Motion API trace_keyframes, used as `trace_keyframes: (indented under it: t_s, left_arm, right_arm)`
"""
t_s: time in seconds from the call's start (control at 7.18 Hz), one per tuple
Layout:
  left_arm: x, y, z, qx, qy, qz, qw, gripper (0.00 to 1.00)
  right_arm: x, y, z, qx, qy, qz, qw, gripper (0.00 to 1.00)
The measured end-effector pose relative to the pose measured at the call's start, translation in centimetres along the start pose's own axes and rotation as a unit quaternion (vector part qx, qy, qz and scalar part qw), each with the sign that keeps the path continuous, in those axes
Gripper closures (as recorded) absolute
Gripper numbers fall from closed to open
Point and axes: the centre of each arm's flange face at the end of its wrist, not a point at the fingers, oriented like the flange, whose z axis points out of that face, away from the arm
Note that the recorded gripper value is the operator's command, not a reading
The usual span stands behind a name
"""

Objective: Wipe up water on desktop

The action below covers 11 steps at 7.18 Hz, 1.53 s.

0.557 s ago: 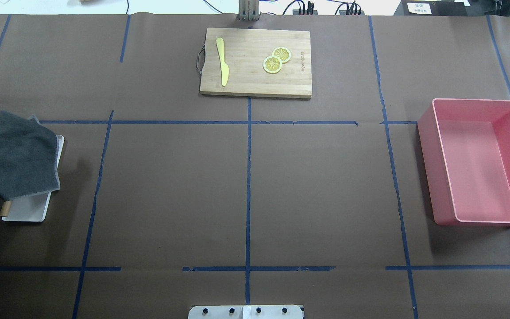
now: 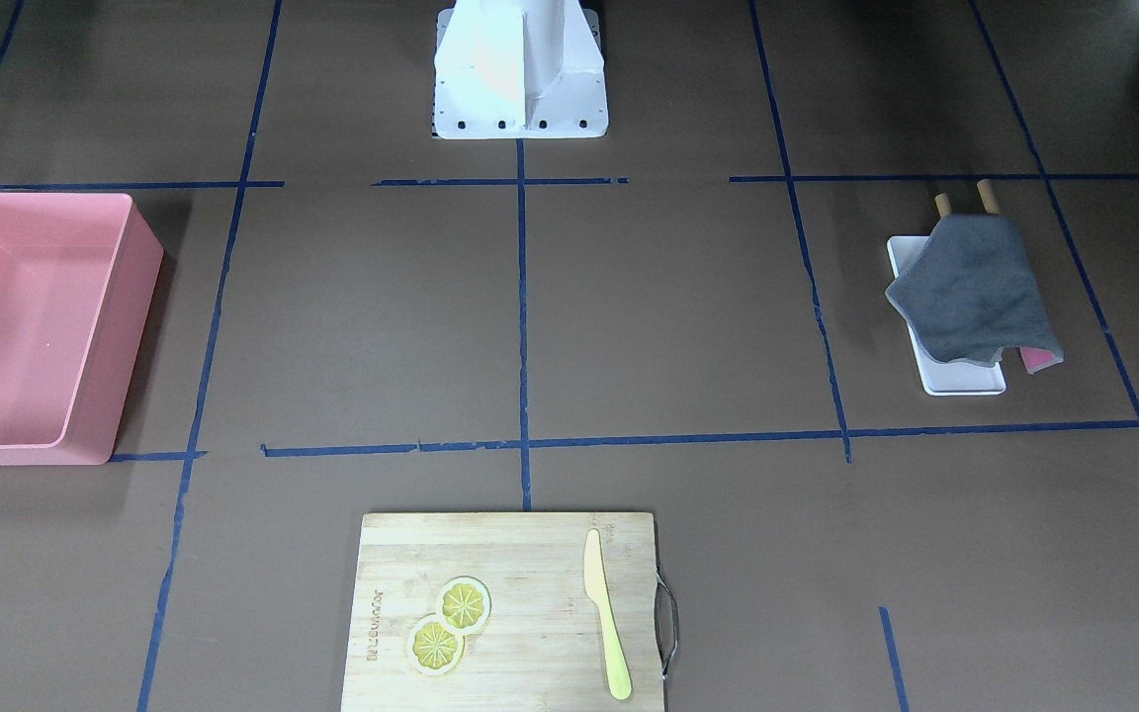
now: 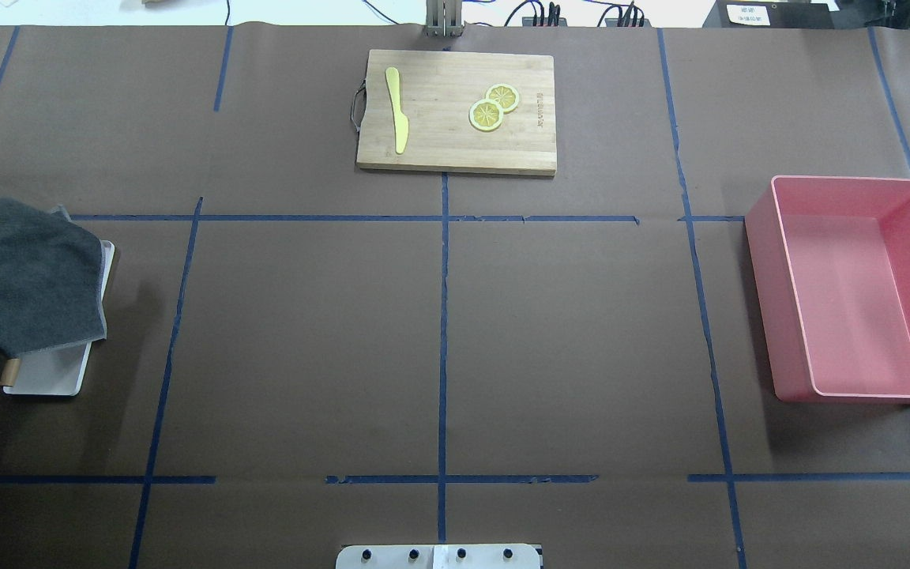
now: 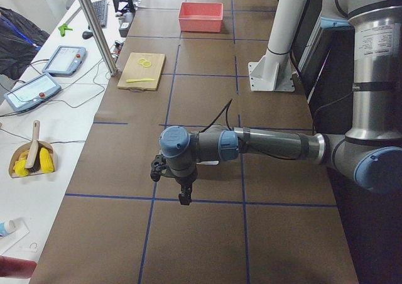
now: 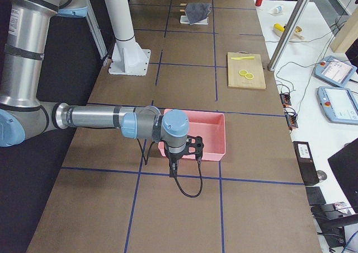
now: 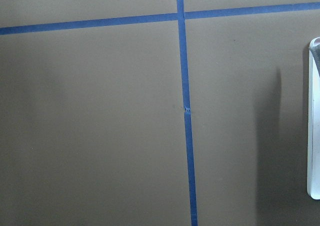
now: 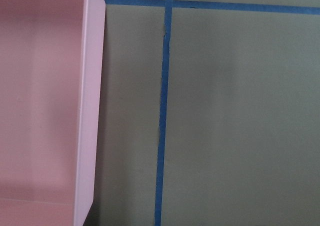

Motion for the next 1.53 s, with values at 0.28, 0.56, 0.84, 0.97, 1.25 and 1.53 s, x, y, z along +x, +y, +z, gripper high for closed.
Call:
trace_keyframes:
  t_s: [0.28, 0.56, 0.84, 0.97, 1.25, 1.53]
  left_arm:
    - [1.0, -1.6, -1.6, 0.019, -0.022, 0.019, 0.9994, 0.00]
    - [2.2, -4.0, -2.9, 0.045, -0.027, 0.044, 0.9976, 0.00]
    - [3.4, -5.0, -3.3, 0.065, -0.013, 0.065, 0.9957, 0.00]
    - [4.8, -5.5, -3.1, 0.073, -0.007, 0.065, 0.9952, 0.00]
    - [9.4, -6.8, -1.6, 0.087, 0.008, 0.026, 0.9958, 0.00]
    - [13.6, -6.9, 1.0, 0.103, 0.034, -0.010, 0.9941, 0.00]
  right_arm:
    - [-1.5, -1.6, -0.5, 0.015, -0.005, -0.017, 0.9997, 0.00]
    - [-3.1, -2.6, -0.9, 0.025, -0.018, -0.028, 0.9991, 0.00]
    - [-5.0, -3.3, -0.4, 0.035, -0.030, -0.040, 0.9981, 0.00]
    - [-5.9, -3.5, -0.1, 0.040, -0.034, -0.040, 0.9978, 0.00]
    - [-7.0, -3.9, 0.1, 0.050, -0.039, -0.038, 0.9972, 0.00]
    - [-7.3, -3.9, 0.1, 0.053, -0.041, -0.038, 0.9970, 0.00]
